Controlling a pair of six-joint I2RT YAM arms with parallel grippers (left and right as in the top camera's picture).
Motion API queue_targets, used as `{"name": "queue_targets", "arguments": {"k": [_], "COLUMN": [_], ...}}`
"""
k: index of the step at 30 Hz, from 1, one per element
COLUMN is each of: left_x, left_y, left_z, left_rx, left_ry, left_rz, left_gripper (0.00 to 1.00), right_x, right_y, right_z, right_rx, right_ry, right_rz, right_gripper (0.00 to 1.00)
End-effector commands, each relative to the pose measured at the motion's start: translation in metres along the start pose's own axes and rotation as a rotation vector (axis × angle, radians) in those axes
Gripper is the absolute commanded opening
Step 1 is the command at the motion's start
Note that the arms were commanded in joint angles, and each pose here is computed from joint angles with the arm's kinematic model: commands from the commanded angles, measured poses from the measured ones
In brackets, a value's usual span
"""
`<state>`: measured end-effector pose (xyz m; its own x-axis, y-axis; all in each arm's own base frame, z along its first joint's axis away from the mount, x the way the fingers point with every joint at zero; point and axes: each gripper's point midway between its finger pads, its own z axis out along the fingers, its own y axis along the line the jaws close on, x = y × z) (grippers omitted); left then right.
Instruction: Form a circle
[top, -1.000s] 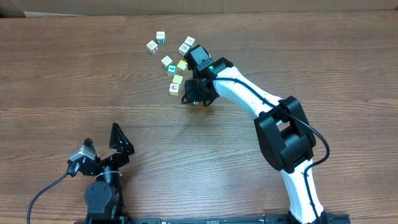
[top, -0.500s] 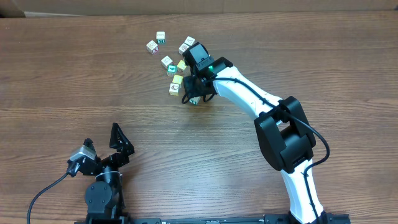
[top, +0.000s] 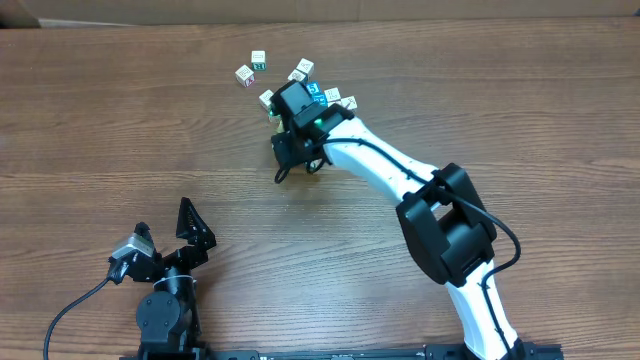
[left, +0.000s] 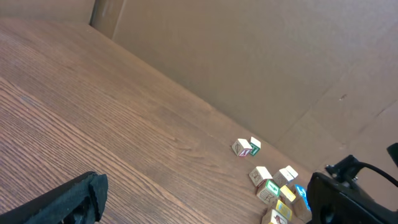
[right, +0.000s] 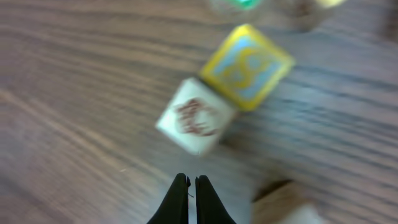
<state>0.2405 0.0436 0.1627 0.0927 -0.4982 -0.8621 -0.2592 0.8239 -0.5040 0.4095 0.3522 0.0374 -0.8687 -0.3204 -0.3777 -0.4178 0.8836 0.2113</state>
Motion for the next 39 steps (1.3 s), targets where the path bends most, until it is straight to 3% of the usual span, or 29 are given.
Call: {"name": "queue_targets", "arguments": {"k": [1, 15, 39], "left_x": [-0.001, -0.001, -0.001], "left_y": [0.001, 0.001, 0.001], "left_z": [0.0, 0.0, 0.0], "left_rx": [-0.006, -0.006, -0.006], "left_ry": [-0.011, -0.011, -0.011], "left_rz": [0.01, 0.01, 0.01], "left_gripper": [1.0, 0.99, 1.0], "right_x": [-0.004, -0.001, -0.041], "right_y": [0.017, 0.018, -0.02], "right_z": [-0.013, 0.006, 0.03], "right_rx": [-0.031, -0.052, 0.078], "right_ry": [-0.029, -0.083, -0.279], "right_rz": [-0.016, -0.028, -0.001], "right_gripper": [0.04, 0.04, 0.06]}}
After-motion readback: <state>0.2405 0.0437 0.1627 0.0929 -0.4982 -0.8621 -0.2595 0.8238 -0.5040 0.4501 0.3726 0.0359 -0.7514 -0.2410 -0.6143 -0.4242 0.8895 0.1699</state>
